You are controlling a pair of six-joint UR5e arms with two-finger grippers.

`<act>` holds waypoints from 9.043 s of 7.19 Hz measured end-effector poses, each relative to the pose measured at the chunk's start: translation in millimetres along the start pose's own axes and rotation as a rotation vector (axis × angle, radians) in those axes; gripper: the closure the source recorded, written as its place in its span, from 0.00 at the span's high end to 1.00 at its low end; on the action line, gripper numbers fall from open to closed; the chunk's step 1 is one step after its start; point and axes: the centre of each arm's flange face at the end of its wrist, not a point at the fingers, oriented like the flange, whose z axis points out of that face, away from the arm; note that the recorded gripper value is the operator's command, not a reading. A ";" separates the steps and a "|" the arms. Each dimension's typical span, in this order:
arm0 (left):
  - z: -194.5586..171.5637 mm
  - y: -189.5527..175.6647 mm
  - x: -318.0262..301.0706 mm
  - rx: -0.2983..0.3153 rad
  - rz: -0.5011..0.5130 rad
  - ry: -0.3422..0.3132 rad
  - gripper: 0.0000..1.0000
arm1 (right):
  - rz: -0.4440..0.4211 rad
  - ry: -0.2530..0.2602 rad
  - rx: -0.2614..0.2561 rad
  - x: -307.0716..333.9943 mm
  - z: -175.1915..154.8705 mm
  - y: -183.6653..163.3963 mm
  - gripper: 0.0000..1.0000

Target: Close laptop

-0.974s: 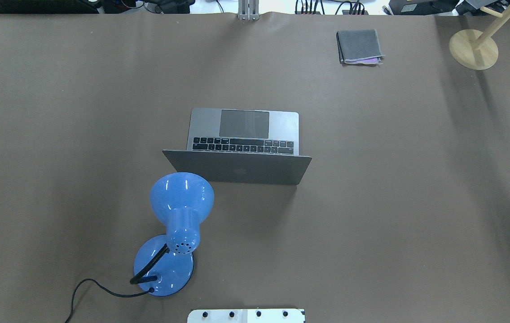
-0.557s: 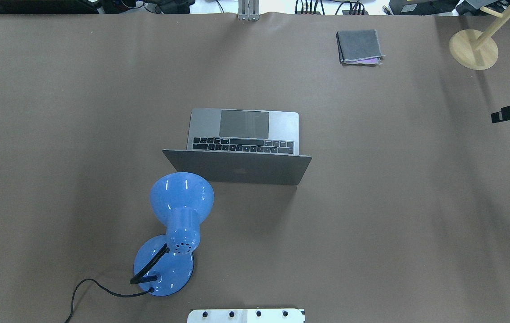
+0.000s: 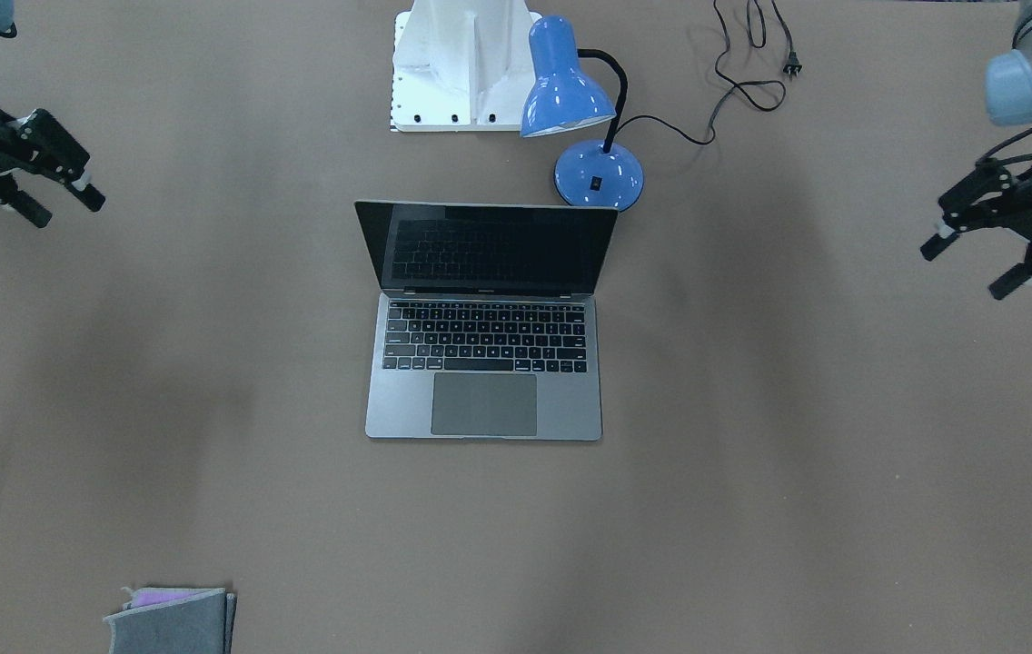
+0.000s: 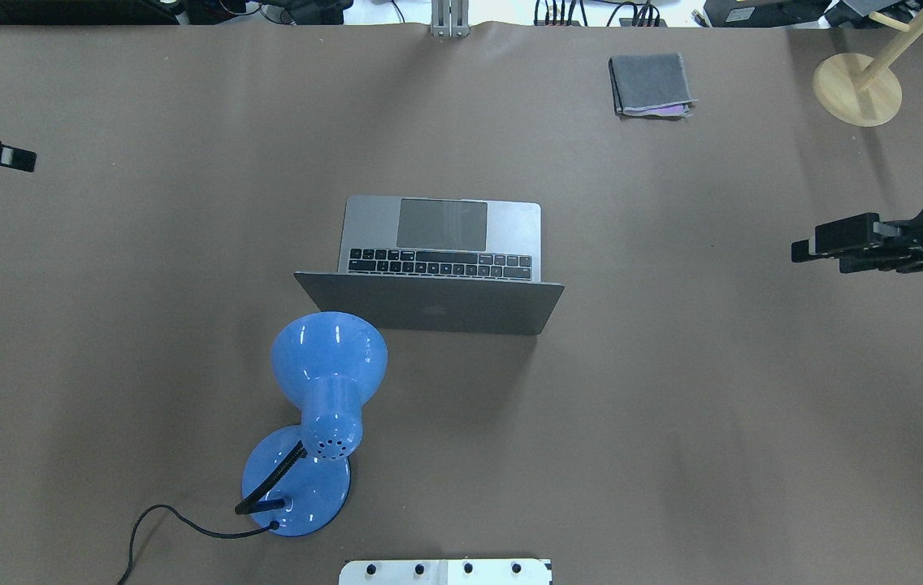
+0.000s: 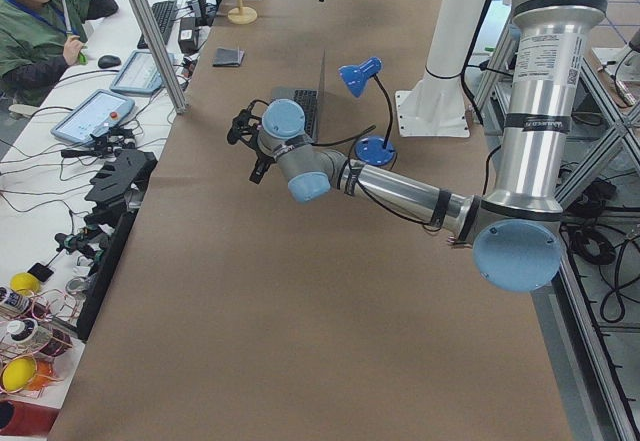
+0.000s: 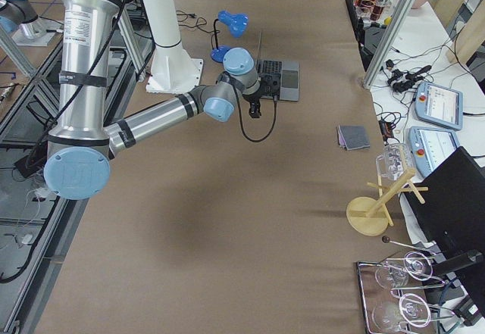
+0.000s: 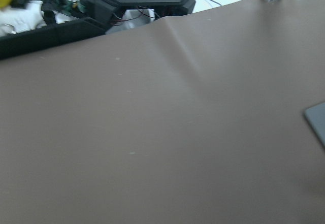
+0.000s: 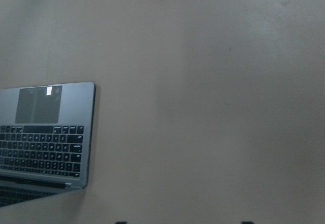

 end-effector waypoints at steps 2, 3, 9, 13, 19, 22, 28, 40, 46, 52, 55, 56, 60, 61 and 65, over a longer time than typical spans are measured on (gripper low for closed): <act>26.6 16.1 72.5 -0.069 -0.128 0.103 0.00 | 0.079 -0.064 -0.080 -45.2 0.9 39.4 0.00; 33.7 24.2 98.2 -0.099 -0.170 0.137 0.00 | 0.089 -0.084 -0.113 -60.2 1.5 54.1 0.00; 96.4 38.3 216.1 -0.300 -0.384 0.274 0.00 | 0.211 -0.075 -0.135 -201.9 50.3 101.9 0.00; 124.7 31.9 226.3 -0.320 -0.390 0.268 0.00 | 0.192 -0.010 -0.085 -249.7 103.4 134.6 0.00; 144.6 27.0 245.6 -0.308 -0.395 0.267 0.00 | 0.192 0.035 0.013 -250.8 130.4 75.6 0.00; 148.1 26.2 247.3 -0.308 -0.394 0.266 0.00 | 0.195 0.042 0.031 -250.3 132.7 63.1 0.00; 167.6 4.0 242.8 -0.297 -0.403 0.244 0.00 | 0.187 0.080 0.078 -243.0 148.2 25.1 0.00; 255.9 -101.7 216.6 -0.143 -0.399 -0.001 0.00 | 0.211 0.215 0.107 -239.6 233.3 -42.8 0.00; 317.1 -69.1 216.0 -0.096 -0.368 -0.113 0.00 | 0.215 0.220 0.117 -223.8 280.2 -63.4 0.00; 334.8 -60.9 226.6 -0.057 -0.341 -0.145 0.00 | 0.217 0.229 0.120 -224.2 284.1 -71.4 0.00; 262.7 -98.4 219.1 -0.106 -0.363 -0.077 0.60 | 0.186 0.206 0.077 -207.4 248.6 -107.4 0.53; 223.4 -105.6 203.4 -0.129 -0.328 -0.071 0.98 | 0.198 0.201 0.033 -184.1 228.5 -124.7 1.00; 70.0 -105.1 106.4 -0.194 -0.122 -0.120 0.98 | 0.120 0.289 0.034 -51.2 173.1 -154.7 1.00; 49.1 -97.9 66.0 -0.208 -0.074 -0.151 0.98 | 0.058 0.320 0.018 -1.6 150.4 -150.1 1.00; -51.7 -39.6 -103.2 -0.292 0.086 -0.279 0.98 | -0.205 0.463 -0.076 231.8 6.4 -88.8 1.00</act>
